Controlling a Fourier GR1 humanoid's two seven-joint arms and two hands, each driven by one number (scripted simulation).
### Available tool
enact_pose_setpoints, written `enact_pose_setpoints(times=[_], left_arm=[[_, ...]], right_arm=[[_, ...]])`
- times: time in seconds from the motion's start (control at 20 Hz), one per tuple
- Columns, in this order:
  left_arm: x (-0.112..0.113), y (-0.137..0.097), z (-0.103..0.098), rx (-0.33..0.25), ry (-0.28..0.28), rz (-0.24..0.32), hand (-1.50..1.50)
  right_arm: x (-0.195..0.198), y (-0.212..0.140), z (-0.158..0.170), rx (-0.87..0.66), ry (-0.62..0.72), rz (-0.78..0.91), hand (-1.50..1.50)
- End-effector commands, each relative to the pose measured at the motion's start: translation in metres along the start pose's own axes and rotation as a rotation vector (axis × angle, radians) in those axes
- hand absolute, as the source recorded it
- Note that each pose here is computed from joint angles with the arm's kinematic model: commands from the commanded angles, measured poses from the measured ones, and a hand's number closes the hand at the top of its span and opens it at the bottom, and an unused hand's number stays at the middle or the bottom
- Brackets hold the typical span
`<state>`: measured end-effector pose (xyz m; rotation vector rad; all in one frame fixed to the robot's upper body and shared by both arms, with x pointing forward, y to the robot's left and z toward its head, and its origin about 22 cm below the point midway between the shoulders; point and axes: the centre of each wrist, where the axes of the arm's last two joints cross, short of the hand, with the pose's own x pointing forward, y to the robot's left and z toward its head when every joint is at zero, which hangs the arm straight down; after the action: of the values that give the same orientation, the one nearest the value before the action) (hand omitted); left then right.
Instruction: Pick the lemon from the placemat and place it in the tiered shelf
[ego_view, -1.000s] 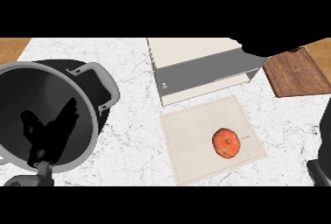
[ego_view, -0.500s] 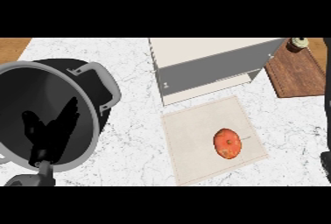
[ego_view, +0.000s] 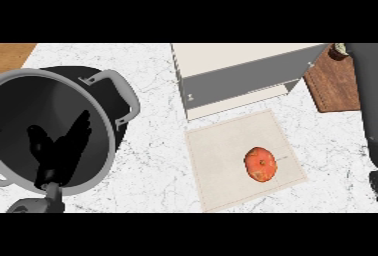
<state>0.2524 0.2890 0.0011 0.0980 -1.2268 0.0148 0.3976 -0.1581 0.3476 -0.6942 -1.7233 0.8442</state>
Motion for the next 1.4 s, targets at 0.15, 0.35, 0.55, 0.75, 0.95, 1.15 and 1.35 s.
enact_pose_setpoints(times=[0.15,0.35,0.55,0.75,0.95,1.15,1.35], left_arm=[[-0.037,-0.005,0.000,-0.001,0.095,0.018,0.00],[-0.016,0.008,-0.011,-0.006,0.112,0.015,0.00],[-0.013,0.016,-0.008,0.008,0.098,0.019,0.00],[-0.024,0.005,-0.004,0.026,0.113,0.011,0.00],[-0.023,0.002,0.003,-0.002,0.117,0.008,0.00],[-0.023,-0.011,-0.003,0.004,0.104,0.013,0.00],[-0.026,0.006,0.001,0.010,0.113,0.018,0.00]], right_arm=[[-0.029,0.023,-0.021,-0.008,-0.028,0.018,1.50],[-0.013,0.035,-0.030,-0.010,-0.061,-0.031,1.50],[-0.009,0.013,-0.035,-0.006,-0.074,-0.025,1.50],[-0.014,0.021,-0.037,0.014,-0.067,0.064,1.50],[-0.025,0.017,-0.038,-0.066,0.025,-0.161,1.50],[-0.025,0.011,-0.041,-0.100,0.053,-0.271,-1.50],[-0.032,0.018,-0.042,-0.109,0.045,-0.461,-1.50]])
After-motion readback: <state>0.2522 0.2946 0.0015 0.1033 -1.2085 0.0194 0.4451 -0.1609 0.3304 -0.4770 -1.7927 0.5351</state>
